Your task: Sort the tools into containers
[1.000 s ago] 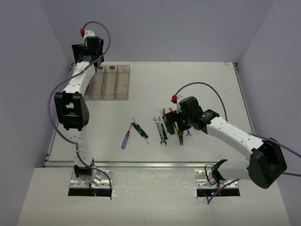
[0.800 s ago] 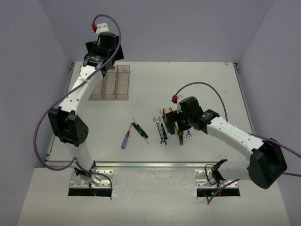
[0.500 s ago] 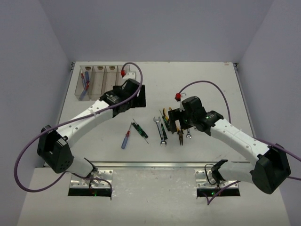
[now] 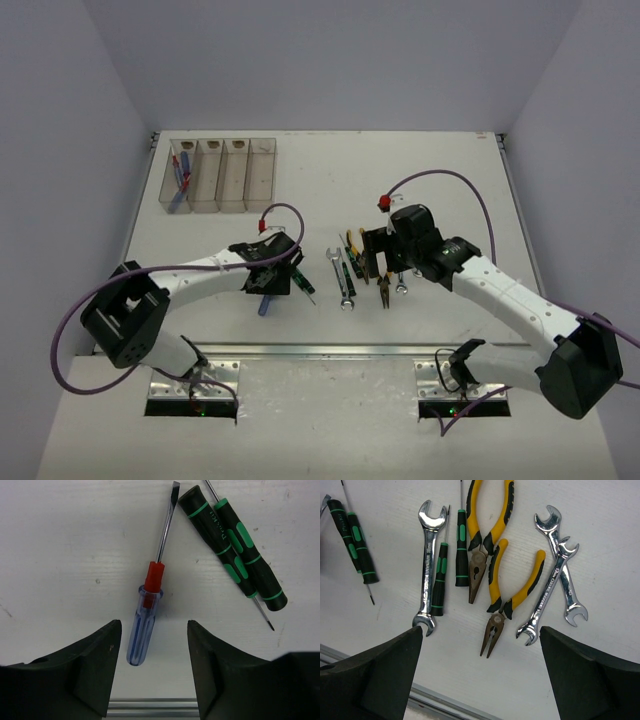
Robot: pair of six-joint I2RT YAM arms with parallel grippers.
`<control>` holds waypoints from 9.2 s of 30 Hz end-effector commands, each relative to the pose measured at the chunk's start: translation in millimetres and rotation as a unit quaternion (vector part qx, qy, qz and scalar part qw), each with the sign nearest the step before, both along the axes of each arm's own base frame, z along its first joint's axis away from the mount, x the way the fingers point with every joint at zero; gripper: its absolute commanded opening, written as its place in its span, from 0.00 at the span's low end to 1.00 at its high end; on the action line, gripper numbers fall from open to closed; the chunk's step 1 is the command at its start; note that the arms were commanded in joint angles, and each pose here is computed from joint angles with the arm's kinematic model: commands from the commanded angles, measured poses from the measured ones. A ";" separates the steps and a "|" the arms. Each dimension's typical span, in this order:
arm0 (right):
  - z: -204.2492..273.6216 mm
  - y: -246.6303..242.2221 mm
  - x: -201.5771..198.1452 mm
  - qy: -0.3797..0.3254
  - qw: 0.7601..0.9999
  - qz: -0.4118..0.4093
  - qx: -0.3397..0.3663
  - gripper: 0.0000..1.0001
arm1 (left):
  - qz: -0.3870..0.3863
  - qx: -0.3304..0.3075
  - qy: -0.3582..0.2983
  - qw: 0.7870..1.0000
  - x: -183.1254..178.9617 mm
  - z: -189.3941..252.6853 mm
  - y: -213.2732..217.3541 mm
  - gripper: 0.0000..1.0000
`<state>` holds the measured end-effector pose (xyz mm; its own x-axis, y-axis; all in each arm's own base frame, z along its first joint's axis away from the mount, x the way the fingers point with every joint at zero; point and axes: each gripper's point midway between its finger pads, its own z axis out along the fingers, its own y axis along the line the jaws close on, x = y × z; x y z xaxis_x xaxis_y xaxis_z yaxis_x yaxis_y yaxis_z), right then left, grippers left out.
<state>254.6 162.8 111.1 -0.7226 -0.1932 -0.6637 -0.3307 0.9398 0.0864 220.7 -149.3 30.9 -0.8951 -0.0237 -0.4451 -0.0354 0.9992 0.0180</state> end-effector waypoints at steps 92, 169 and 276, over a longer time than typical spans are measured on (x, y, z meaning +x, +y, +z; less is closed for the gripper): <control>-49.8 100.5 -9.5 0.103 0.990 0.095 -0.009 0.89 | 0.112 -0.148 -0.322 0.928 45.7 195.0 122.6 1.00; 145.3 194.3 -114.4 -0.017 0.834 0.404 0.376 0.00 | -0.261 -0.591 -0.339 0.684 -46.0 269.5 -56.5 0.55; -136.7 213.5 23.6 0.178 0.970 0.139 -0.094 0.31 | 0.078 -0.140 -0.402 0.901 39.1 225.0 118.2 1.00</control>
<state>279.5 374.5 -7.6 -0.7899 -0.4824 -0.3786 -0.5505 0.8298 0.0914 254.6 -28.5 221.8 -0.3655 -0.3364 -0.8679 -0.1175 0.9416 -0.3154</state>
